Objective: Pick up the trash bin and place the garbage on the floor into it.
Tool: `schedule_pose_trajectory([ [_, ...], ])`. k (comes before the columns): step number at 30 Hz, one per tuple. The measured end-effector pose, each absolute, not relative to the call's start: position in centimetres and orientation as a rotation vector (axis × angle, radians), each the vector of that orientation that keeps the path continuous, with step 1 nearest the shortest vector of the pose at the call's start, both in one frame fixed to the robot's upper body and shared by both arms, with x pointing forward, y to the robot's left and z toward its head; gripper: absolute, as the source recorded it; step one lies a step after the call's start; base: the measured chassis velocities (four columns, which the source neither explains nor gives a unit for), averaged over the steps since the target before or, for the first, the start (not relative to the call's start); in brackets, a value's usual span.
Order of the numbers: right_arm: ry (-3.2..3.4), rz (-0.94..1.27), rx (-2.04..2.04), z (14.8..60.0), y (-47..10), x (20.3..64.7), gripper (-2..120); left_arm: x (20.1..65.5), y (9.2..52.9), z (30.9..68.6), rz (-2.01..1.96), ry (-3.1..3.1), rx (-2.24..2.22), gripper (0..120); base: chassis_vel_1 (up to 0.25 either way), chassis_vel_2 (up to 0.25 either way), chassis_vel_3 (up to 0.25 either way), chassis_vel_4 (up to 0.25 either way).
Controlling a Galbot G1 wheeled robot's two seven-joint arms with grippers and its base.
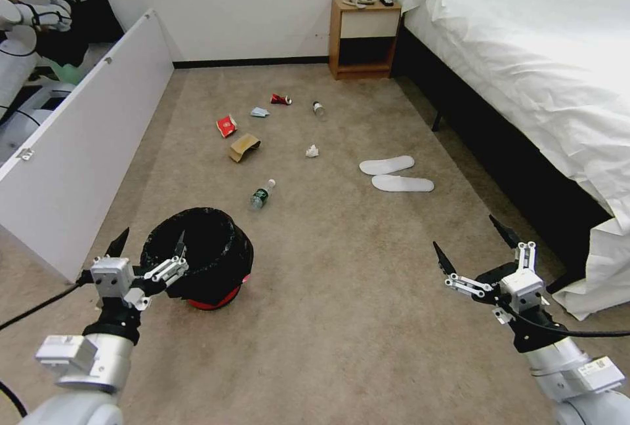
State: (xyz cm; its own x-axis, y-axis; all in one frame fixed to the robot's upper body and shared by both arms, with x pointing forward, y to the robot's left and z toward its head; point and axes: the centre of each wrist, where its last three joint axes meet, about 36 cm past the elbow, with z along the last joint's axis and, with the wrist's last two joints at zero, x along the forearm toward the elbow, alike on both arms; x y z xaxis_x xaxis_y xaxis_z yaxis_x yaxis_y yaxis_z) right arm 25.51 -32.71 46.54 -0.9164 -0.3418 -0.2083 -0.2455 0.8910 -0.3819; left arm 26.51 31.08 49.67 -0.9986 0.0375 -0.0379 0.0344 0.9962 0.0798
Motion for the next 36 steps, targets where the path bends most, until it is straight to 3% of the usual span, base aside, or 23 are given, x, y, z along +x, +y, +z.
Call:
schedule_pose_trajectory([
  [17,2.797,-0.515,-0.45,46.2,-32.9,25.5,100,30.9,34.0,55.1,0.123,3.233,0.132,100,0.0,0.0,0.0,0.0],
  [28,2.805,-0.506,-0.457,45.6,-33.2,26.0,100,36.8,36.7,60.2,0.136,3.436,0.148,100,0.0,0.0,0.0,0.0],
  [36,2.81,-0.496,-0.468,45.2,-33.2,26.3,100,39.4,39.1,61.1,-0.026,3.583,0.201,100,0.0,0.0,0.0,0.0],
])
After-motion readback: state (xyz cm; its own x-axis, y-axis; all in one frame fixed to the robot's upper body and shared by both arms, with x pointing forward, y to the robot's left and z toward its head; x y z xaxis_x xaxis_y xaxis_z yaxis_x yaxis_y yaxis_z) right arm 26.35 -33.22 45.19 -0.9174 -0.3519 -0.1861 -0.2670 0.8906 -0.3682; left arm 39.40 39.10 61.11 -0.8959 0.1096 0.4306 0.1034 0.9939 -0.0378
